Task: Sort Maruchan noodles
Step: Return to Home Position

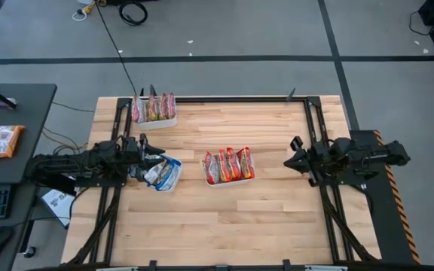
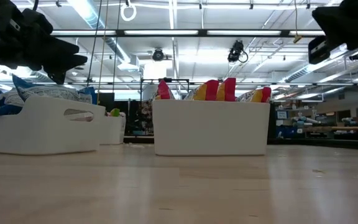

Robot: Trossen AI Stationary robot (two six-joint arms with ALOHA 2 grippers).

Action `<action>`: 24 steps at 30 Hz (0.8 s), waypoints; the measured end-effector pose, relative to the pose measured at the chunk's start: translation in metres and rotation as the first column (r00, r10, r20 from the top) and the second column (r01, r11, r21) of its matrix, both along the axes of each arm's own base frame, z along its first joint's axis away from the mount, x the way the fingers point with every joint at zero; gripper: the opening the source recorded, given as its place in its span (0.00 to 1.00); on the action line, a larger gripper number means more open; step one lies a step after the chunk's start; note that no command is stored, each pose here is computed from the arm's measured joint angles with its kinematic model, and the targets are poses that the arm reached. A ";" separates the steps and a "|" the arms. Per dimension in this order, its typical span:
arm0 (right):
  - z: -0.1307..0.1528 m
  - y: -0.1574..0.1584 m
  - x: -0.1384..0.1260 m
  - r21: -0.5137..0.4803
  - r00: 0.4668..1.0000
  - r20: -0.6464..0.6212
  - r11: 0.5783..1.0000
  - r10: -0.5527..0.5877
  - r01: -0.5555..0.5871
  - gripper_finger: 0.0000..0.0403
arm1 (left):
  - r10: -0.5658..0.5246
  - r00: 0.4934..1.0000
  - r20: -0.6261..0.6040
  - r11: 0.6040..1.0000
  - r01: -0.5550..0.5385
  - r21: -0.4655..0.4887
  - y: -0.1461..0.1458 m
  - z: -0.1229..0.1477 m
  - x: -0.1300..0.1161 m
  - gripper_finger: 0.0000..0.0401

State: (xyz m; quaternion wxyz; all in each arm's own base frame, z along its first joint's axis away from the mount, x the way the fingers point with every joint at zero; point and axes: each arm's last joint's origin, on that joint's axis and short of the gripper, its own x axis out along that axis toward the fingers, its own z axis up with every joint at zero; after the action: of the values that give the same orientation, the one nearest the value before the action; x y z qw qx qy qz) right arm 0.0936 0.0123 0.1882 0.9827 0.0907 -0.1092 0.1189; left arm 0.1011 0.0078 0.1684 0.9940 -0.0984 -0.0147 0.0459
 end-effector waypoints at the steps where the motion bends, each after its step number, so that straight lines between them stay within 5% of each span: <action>1: 0.001 -0.002 0.000 -0.019 1.000 0.011 1.000 0.004 -0.004 0.07 | 0.000 1.000 -0.007 1.000 0.000 0.000 0.000 -0.001 0.000 0.41; 8: -0.004 -0.022 0.001 -0.020 0.980 -0.036 0.981 -0.194 0.193 0.08 | 0.001 1.000 -0.012 1.000 -0.001 -0.001 0.000 -0.001 0.000 0.41; 16: -0.022 -0.037 0.003 -0.062 0.853 -0.228 0.881 -0.470 0.469 0.09 | 0.001 1.000 -0.013 1.000 -0.001 -0.001 0.000 -0.001 0.000 0.41; 24: -0.020 -0.039 0.003 -0.070 0.828 -0.215 0.854 -0.517 0.515 0.09 | 0.001 1.000 -0.013 1.000 -0.001 -0.001 0.000 -0.001 0.000 0.41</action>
State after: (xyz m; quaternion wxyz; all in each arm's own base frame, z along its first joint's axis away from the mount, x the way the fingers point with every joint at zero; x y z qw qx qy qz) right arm 0.0971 -0.0264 0.1678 0.9845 0.0662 -0.0167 -0.1614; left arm 0.1014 0.0078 0.1672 0.9940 -0.0985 -0.0081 0.0471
